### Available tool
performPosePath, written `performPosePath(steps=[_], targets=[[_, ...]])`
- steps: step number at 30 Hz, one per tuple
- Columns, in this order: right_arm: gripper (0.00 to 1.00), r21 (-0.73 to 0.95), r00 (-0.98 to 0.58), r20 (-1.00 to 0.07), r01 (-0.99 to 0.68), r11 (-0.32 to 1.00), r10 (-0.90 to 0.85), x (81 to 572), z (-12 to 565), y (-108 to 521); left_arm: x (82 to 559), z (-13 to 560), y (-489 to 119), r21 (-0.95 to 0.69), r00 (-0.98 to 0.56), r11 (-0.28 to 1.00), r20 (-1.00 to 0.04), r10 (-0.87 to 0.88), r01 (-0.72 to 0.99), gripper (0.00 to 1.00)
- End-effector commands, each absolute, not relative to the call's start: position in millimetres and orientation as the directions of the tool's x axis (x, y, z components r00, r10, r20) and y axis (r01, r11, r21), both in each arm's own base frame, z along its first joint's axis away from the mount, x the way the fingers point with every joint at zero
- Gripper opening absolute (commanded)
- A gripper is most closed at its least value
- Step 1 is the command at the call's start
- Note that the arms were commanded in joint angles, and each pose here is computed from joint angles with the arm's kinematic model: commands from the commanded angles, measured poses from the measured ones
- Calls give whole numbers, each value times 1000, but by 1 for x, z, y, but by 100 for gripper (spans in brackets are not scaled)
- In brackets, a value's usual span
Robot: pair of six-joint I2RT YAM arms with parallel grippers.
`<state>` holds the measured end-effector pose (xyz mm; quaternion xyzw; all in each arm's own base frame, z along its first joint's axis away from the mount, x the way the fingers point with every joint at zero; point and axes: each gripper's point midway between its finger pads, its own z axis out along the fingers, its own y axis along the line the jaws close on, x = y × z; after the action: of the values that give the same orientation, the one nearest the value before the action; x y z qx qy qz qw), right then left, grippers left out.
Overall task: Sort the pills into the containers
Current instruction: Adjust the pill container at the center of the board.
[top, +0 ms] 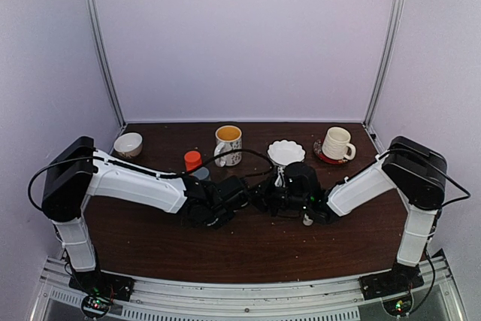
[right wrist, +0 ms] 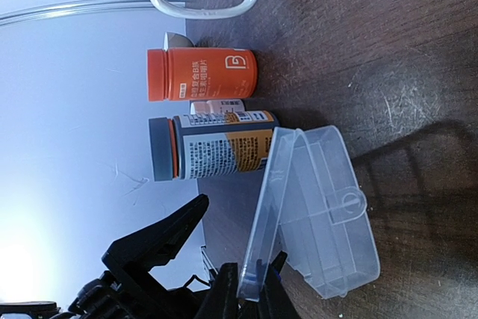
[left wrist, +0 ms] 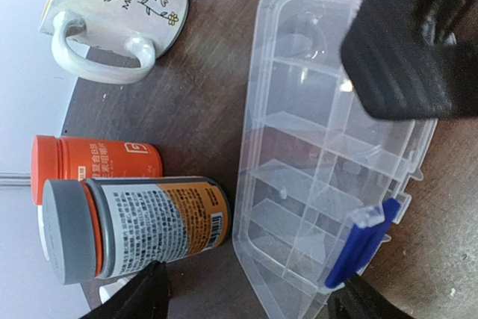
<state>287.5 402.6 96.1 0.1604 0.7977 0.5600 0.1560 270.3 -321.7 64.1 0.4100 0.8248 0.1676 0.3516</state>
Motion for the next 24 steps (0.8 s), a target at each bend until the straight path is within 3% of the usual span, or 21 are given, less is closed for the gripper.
performPosePath(steps=[1,5,9,19,24], targets=[[8,958,-899,-73,57,281,432,292,118,406,281,76,-332,567,-402,633,-489,774,528,68],[10,958,-899,-74,56,282,431,292,118,406,286,79,-329,597,-406,629,-480,778,499,49],[14,959,-899,-71,58,277,433,293,118,406,286,76,-330,600,-407,622,-471,783,503,40],[25,959,-898,-75,54,278,434,296,116,407,289,68,-336,607,-409,606,-447,795,514,34],[37,959,-893,-84,49,280,442,300,118,404,292,67,-336,600,-416,611,-448,792,517,35]])
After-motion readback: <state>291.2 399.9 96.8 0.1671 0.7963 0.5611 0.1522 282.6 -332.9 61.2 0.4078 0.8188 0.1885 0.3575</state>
